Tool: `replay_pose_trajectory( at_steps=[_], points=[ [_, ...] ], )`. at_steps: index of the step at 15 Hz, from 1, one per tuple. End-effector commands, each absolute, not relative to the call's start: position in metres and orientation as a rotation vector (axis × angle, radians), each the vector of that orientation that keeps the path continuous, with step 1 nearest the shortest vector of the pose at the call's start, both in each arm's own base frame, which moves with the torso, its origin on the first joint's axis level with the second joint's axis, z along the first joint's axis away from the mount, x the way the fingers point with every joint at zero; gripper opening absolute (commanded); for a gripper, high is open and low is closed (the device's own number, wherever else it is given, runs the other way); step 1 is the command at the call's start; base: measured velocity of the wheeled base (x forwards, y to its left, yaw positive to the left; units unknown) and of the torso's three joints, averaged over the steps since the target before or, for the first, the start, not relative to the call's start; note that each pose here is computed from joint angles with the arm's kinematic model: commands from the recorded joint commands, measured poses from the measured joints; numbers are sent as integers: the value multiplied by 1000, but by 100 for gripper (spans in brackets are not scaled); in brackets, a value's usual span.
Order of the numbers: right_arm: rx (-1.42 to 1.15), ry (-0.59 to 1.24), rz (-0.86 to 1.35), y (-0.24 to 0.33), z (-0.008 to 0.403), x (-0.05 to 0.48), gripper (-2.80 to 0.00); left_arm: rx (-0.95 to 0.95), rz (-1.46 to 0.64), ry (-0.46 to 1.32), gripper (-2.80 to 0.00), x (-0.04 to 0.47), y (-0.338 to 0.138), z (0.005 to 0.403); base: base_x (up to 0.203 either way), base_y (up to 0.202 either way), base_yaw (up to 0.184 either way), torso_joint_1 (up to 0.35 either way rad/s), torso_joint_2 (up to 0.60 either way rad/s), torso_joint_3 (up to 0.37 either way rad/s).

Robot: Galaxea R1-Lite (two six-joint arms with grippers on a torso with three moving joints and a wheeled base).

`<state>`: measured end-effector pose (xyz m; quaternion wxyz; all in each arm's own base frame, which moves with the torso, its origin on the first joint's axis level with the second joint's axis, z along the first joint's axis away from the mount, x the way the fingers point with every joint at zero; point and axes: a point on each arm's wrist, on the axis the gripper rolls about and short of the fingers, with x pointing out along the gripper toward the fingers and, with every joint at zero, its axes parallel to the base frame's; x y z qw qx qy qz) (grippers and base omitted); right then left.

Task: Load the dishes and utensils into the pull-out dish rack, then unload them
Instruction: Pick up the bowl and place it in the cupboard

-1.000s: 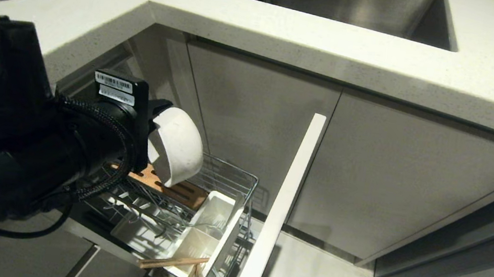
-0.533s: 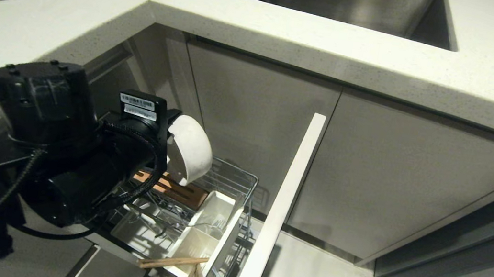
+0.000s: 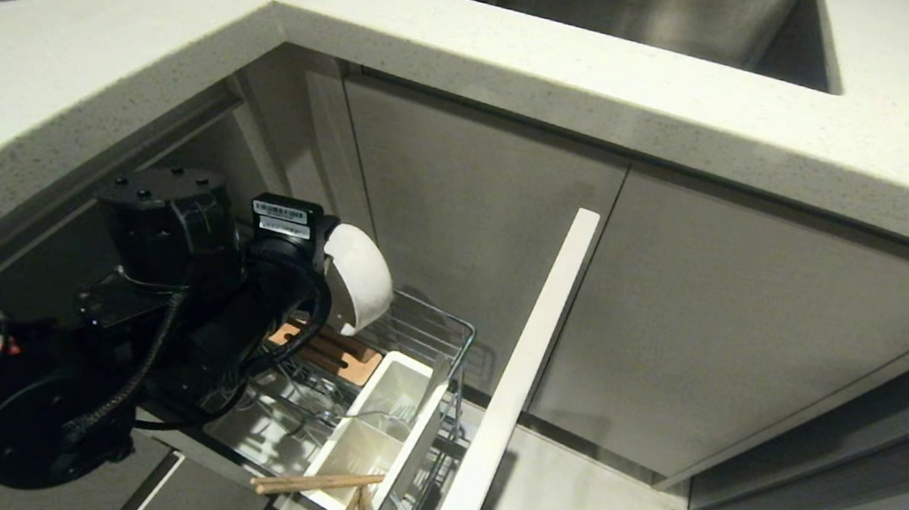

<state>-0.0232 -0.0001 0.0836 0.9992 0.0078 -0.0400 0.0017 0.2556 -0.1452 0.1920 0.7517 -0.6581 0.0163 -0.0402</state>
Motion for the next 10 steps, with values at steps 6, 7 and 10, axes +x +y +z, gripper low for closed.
replay_pose_trajectory(
  at_steps=[6,7,10],
  points=[
    [17,-54,4,0,76,-21,-280,-1508,-105,19,-280,272,-144,175,0,0,0,0,0,0],
    [15,-54,3,0,76,-21,-280,-1518,-112,17,-280,272,-143,175,0,0,0,0,0,0],
    [16,-54,3,0,76,-21,-280,-1535,-123,-10,-280,273,-140,175,0,0,0,0,0,0]
  ],
)
